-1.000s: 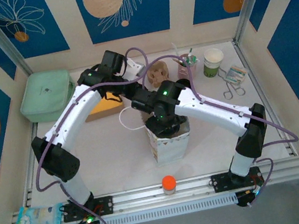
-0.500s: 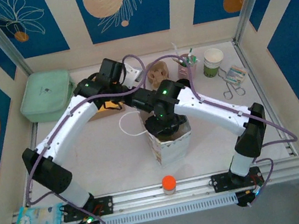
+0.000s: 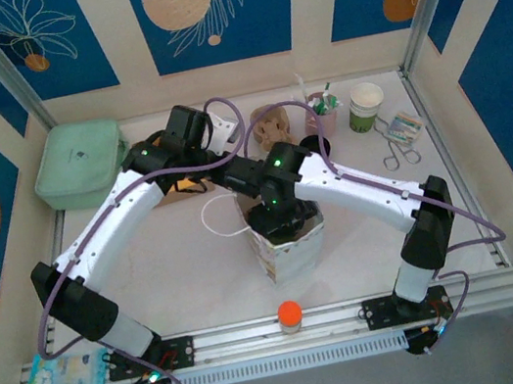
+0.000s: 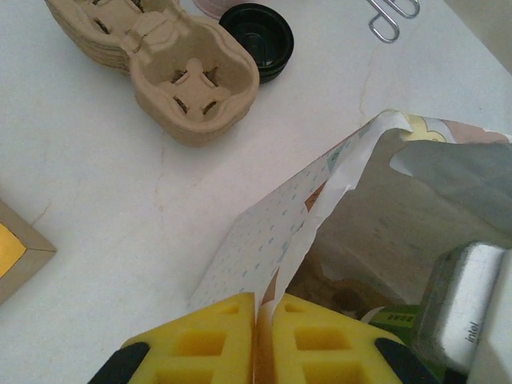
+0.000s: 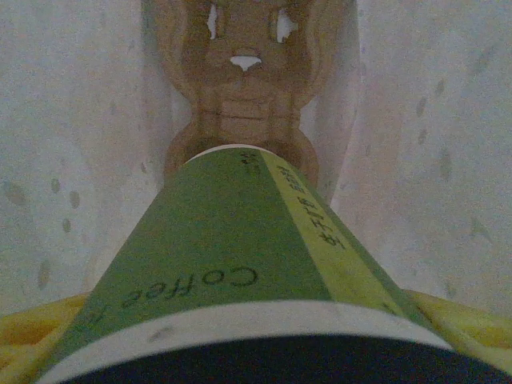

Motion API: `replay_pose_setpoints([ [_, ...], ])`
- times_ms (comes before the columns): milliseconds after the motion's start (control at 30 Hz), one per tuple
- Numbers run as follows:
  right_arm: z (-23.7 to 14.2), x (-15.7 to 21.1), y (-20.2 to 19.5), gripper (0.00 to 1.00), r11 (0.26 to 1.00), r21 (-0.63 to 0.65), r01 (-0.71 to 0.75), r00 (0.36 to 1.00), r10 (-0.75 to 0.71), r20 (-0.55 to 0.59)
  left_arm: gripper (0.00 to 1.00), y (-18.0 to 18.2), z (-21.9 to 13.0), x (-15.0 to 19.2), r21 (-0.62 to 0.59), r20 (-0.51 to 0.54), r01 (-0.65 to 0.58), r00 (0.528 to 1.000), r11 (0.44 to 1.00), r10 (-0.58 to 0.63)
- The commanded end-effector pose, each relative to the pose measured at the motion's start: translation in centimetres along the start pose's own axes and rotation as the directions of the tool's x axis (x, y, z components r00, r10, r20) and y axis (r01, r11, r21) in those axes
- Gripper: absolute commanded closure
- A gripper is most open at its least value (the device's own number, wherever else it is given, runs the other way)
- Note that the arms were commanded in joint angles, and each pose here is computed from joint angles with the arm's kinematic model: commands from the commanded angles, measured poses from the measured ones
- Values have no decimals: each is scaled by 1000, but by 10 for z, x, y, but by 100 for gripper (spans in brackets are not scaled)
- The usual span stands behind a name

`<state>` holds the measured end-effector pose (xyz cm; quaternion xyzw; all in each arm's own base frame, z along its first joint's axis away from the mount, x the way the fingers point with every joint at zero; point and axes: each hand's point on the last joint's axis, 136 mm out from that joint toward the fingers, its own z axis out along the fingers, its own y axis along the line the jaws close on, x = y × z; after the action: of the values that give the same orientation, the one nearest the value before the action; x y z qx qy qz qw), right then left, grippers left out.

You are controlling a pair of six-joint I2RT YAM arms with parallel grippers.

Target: Pack the takeout coffee

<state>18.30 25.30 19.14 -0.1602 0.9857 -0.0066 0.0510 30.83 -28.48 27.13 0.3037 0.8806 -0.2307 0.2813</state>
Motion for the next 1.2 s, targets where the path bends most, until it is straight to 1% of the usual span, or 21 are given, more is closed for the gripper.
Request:
replay_pose_setpoints([
  [0,5,4,5,84,1000,-15,0,1000,0,-25,88,-1,-5,-4,-14,29,-6,1000,1000,7],
  [300,13,7,3,84,1000,-17,4,1000,-4,-27,88,1,3,-1,-15,16,5,1000,1000,-5],
  [933,29,4,1,85,999,-37,4,1000,-5,-24,88,2,-1,-1,-16,49,33,998,999,-32],
  [1167,35,4,-8,85,1000,-15,-13,1000,13,-29,89,2,-2,2,-19,45,38,998,999,-37],
])
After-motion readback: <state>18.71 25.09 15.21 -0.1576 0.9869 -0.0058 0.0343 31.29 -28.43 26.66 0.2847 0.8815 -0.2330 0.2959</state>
